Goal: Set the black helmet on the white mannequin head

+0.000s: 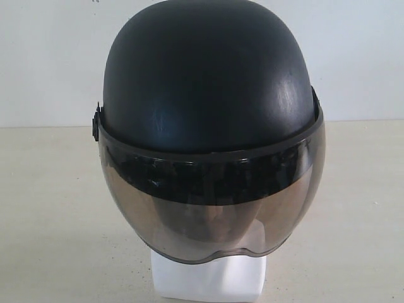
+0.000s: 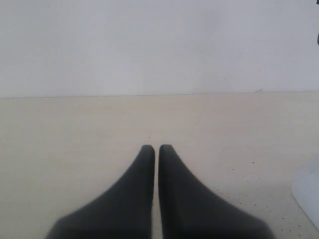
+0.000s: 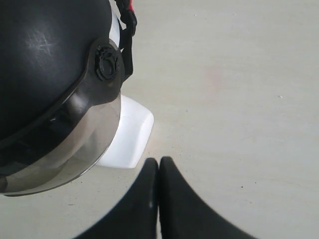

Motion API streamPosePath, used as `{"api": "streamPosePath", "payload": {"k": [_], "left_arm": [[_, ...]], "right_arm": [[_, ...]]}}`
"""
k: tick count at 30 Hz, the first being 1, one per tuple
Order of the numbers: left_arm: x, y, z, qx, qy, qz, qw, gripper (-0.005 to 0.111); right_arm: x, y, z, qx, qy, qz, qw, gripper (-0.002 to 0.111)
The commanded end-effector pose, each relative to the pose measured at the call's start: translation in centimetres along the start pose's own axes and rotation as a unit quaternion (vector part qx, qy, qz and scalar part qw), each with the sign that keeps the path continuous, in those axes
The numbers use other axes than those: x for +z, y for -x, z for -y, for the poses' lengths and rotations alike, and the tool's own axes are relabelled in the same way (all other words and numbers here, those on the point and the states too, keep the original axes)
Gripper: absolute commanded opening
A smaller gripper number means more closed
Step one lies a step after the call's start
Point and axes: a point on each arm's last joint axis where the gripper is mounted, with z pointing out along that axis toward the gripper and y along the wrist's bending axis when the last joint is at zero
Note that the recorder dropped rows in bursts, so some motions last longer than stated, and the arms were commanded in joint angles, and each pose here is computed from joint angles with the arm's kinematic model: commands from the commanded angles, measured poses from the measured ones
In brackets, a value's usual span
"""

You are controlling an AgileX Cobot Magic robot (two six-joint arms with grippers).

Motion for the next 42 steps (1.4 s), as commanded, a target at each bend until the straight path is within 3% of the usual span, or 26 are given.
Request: {"api": "streamPosePath", "payload": {"k": [1, 6, 12, 16, 22, 24, 26, 28, 35, 42], "left_arm": [[0.0, 0.1, 0.0, 0.000, -0.001, 0.008, 1.000, 0.004], [0.0, 0.1, 0.0, 0.000, -0.001, 0.008, 1.000, 0.004], [0.0, 0.1, 0.0, 0.000, -0.001, 0.008, 1.000, 0.004], [0.0, 0.1, 0.0, 0.000, -0.001, 0.008, 1.000, 0.004], [0.0, 0.1, 0.0, 0.000, -0.001, 0.008, 1.000, 0.004], [0.0, 0.1, 0.0, 0.000, -0.001, 0.008, 1.000, 0.004], [0.0, 0.1, 0.0, 0.000, -0.001, 0.008, 1.000, 0.004], [0.0, 0.1, 0.0, 0.000, -0.001, 0.008, 1.000, 0.004], [0.0, 0.1, 0.0, 0.000, -0.001, 0.009, 1.000, 0.004], [0.0, 0.1, 0.0, 0.000, -0.001, 0.009, 1.000, 0.004]], "right_arm": [[-0.7, 0.1, 0.2, -0.016, -0.013, 0.034, 0.999, 0.000], [-1.5, -0.4, 0.9, -0.045, -0.035, 0.207, 0.977, 0.000], [-1.1, -5.9, 2.0, -0.054, -0.022, 0.387, 0.920, 0.000], [1.1, -10.3, 3.1, -0.064, -0.024, 0.436, 0.897, 0.000], [6.4, -15.8, 4.9, -0.013, -0.004, 0.435, 0.900, 0.000], [8.1, -17.0, 5.4, -0.006, -0.003, 0.437, 0.899, 0.000], [8.1, -17.0, 5.5, -0.009, 0.001, 0.473, 0.881, 0.000], [8.7, -17.5, 5.7, -0.011, -0.013, 0.436, 0.900, 0.000], [9.8, -18.5, 6.3, -0.015, -0.065, 0.362, 0.930, 0.000], [10.4, -19.4, 6.6, -0.047, -0.091, 0.303, 0.948, 0.000]]}}
